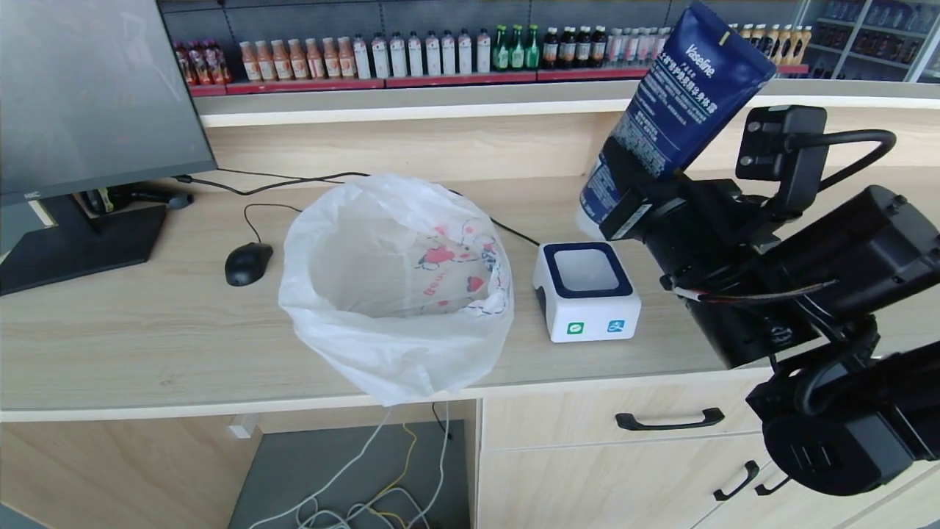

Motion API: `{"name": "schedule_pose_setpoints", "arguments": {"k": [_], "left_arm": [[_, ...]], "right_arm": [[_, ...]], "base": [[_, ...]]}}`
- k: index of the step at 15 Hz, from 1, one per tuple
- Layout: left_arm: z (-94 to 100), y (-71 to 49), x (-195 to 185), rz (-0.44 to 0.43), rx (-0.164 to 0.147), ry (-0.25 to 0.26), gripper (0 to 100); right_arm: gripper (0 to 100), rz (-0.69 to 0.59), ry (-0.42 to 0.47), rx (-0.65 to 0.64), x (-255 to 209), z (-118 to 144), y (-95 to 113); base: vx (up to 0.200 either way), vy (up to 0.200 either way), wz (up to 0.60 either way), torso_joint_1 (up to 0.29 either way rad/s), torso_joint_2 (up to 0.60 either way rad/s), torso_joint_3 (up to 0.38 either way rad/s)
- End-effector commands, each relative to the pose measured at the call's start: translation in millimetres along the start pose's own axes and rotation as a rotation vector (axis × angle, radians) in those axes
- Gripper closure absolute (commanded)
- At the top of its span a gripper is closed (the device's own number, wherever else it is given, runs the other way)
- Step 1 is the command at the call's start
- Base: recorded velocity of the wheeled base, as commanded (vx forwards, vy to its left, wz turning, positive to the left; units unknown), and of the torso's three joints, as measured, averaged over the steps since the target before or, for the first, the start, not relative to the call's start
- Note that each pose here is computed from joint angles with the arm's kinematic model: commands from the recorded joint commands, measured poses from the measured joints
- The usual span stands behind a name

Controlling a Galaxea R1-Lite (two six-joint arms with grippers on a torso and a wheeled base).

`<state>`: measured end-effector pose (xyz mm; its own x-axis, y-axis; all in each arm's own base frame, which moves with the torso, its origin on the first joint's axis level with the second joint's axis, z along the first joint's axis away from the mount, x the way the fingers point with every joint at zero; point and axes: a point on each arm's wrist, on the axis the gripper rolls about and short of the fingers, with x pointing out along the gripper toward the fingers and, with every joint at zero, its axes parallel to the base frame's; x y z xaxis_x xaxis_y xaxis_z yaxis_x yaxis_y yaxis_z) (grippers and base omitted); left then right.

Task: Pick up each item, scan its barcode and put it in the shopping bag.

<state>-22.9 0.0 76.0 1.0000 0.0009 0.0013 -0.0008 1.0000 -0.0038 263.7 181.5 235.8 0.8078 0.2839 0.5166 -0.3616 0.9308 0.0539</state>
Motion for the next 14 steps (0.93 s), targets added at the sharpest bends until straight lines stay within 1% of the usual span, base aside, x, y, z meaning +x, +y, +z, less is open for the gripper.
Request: {"name": "schedule_pose_setpoints", "arguments": {"k": [1,10,12,14], "left_arm": [[-0.1,0.0,0.0,-0.001,-0.001,0.0,0],[-0.1,0.0,0.0,-0.001,0.001,0.0,0],[-0.1,0.0,0.0,-0.002,0.002,0.0,0],[-0.1,0.1,0.0,-0.002,0.001,0.0,0]], "right_arm": [[100,-0.002,-0.014,0.008,2.0,4.0,-1.3],[100,-0.004,-0.046,0.02,-0.6,18.1,-2.6],[100,0.006,-0.048,0.037,-1.3,19.3,-2.6],[100,0.066,-0.056,0.023,-3.3,22.2,-1.5]], "base": [[0.0,0.2,0.0,0.012,0.01,0.002],[0.0,0.2,0.0,0.001,0.0,0.002],[0.0,0.0,0.0,0.0,0.0,0.0],[0.0,0.0,0.0,0.0,0.0,0.0]]}}
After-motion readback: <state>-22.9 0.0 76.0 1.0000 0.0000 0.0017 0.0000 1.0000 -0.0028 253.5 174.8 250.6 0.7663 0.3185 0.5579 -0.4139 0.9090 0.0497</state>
